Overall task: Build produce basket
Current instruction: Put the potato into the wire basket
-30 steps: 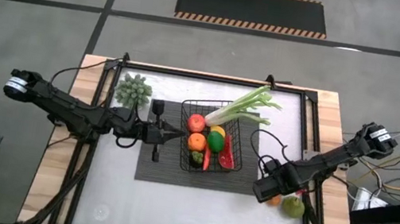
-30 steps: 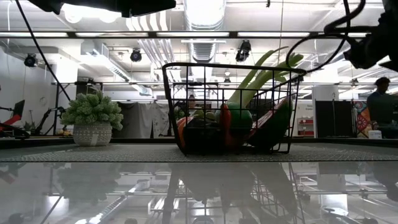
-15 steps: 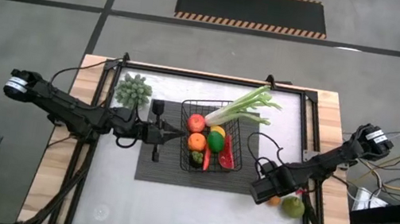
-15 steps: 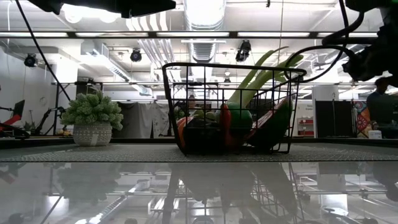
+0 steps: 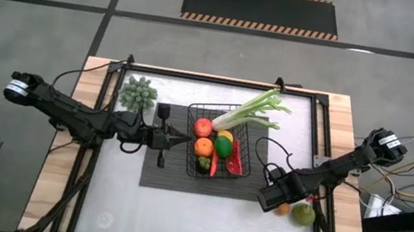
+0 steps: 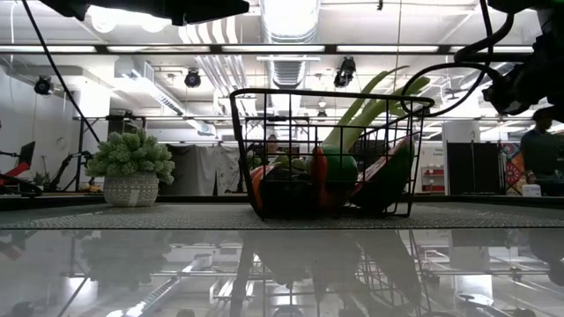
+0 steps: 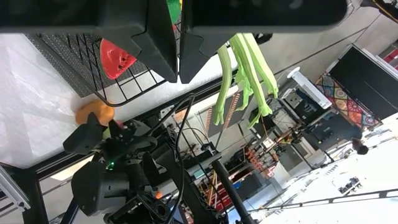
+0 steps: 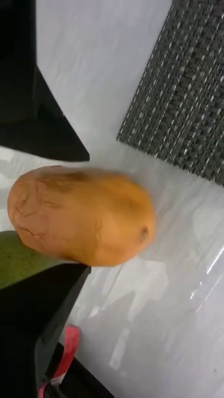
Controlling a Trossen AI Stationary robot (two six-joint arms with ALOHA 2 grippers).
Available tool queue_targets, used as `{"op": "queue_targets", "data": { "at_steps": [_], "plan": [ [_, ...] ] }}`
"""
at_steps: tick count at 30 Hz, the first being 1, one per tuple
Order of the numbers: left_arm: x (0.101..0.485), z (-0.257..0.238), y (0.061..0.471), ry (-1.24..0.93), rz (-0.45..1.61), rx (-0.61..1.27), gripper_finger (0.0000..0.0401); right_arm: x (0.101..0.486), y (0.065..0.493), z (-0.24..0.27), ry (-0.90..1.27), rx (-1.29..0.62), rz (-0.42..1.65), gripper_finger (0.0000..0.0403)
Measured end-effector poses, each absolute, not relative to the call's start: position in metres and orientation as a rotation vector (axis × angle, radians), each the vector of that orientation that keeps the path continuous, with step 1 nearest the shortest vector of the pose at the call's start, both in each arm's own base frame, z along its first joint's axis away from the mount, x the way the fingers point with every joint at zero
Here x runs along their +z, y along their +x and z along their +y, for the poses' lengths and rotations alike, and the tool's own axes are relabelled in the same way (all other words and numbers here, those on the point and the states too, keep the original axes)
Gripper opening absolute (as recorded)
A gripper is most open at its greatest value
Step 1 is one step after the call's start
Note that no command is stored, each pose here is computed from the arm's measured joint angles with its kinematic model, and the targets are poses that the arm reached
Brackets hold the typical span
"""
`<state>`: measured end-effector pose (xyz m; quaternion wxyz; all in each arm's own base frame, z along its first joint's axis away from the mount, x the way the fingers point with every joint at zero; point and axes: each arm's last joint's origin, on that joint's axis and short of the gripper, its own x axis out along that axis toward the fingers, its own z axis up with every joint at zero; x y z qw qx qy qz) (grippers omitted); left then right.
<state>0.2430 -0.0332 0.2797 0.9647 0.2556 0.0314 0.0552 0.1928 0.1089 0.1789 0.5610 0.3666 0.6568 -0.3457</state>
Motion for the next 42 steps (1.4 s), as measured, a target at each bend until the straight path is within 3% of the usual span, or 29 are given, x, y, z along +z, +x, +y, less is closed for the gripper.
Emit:
{"op": "queue_targets", "data": {
  "at_steps": [9,14,20,27,31,36,42],
  "plan": [
    [0.280,-0.033,0.243,0.519,0.064,0.112,0.0000,0.182,0.194,0.110,0.853,-0.773,1.553,0.0155],
    [0.280,-0.033,0.243,0.518,0.062,0.112,0.0000,0.201,0.201,0.114,0.779,-0.575,1.543,0.0158],
    [0.280,-0.033,0.243,0.509,0.057,0.113,0.0000,0.246,0.210,0.118,0.595,-0.198,1.436,0.0161],
    [0.282,-0.033,0.243,0.506,0.045,0.116,0.0000,0.306,0.219,0.114,0.325,0.026,1.012,0.0157],
    [0.282,-0.033,0.243,0.506,0.042,0.117,0.0000,0.328,0.221,0.109,0.173,-0.002,0.781,0.0157],
    [0.282,-0.033,0.243,0.534,0.039,0.118,0.0000,0.338,0.230,0.101,-0.024,-0.211,0.558,0.0157],
    [0.284,-0.033,0.243,0.566,0.022,0.126,0.0000,0.336,0.252,0.081,-0.047,-0.432,0.476,0.0157]
  ]
}}
